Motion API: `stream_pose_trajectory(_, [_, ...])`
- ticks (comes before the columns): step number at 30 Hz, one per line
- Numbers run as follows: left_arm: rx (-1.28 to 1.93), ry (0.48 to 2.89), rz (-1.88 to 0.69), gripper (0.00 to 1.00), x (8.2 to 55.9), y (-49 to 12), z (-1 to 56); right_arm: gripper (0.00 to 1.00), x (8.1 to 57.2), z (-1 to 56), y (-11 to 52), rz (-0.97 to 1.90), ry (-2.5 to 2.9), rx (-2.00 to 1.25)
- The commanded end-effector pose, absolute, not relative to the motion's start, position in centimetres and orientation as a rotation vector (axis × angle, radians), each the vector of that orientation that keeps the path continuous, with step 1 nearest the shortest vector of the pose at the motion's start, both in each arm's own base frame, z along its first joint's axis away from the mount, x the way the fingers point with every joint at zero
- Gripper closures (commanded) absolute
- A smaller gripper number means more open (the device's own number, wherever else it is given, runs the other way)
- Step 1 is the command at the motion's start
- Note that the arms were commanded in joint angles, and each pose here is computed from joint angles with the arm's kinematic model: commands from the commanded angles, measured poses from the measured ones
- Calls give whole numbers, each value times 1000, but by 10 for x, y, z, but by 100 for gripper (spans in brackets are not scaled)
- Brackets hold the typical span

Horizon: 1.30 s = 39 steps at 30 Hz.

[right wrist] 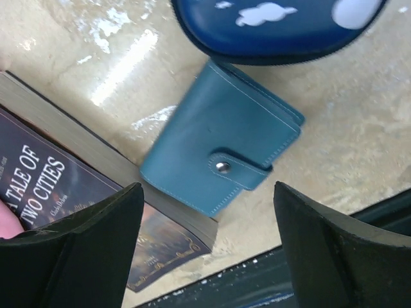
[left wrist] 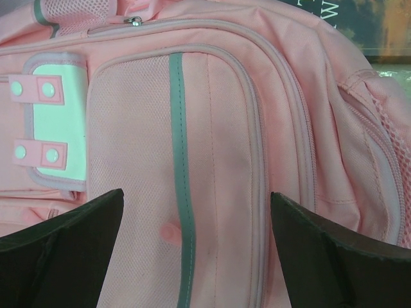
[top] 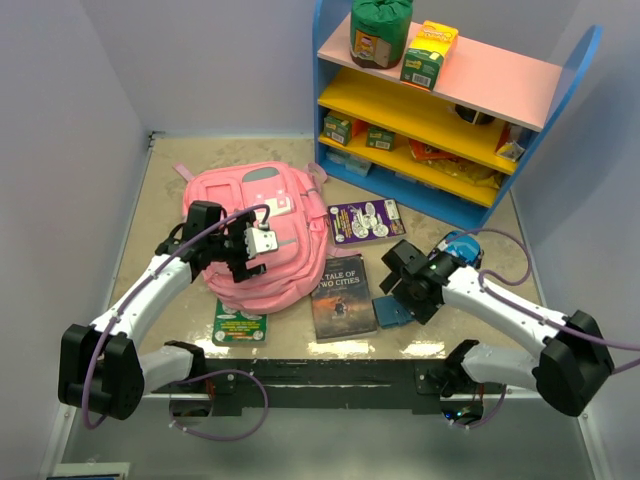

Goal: Pack the student bag
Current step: Adjust the personal item at the center of the board, then pick up the personal item from the center of the board.

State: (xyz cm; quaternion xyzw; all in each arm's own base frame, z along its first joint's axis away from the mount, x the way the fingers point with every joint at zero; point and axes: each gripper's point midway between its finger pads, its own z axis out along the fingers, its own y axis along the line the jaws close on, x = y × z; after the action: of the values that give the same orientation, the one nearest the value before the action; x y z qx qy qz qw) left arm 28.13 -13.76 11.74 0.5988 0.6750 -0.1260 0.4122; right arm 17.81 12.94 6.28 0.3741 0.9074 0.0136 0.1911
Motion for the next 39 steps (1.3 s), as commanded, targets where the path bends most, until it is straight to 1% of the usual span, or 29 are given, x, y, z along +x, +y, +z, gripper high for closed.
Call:
stream_pose_trajectory(1, [1516,1649,-320,0,282,-142,129,13,158,65,128,85,2557,1159])
stream_pose_trajectory(9, [1527,1639,-322,0,281,-143,131,11,147,46,125,4,2492,1337])
stream_pose_trajectory(14, [1540,1635,-312,0,279,-142,130,9,160,43,122,105,2336,1433])
stream_pose_trajectory(16, [1542,1633,-307,0,278,-141,129,7,168,42,124,124,2304,1433])
stream_pose_trajectory(23, [1550,1630,-322,0,274,-141,129,4,204,48,142,189,2218,1389])
stream_pose_trajectory(27, [1566,1629,-322,0,272,-141,127,4,198,31,142,147,2260,1399])
stream_pose_trajectory(31, [1624,1610,-374,0,259,-143,124,3,195,17,142,105,2288,1385])
stream_pose_trajectory(35, [1620,1568,-427,0,252,-150,137,3,193,5,142,22,2336,1351])
stream_pose_trajectory(39, [1594,1569,-481,0,249,-156,137,5,197,2,149,-46,2388,1309])
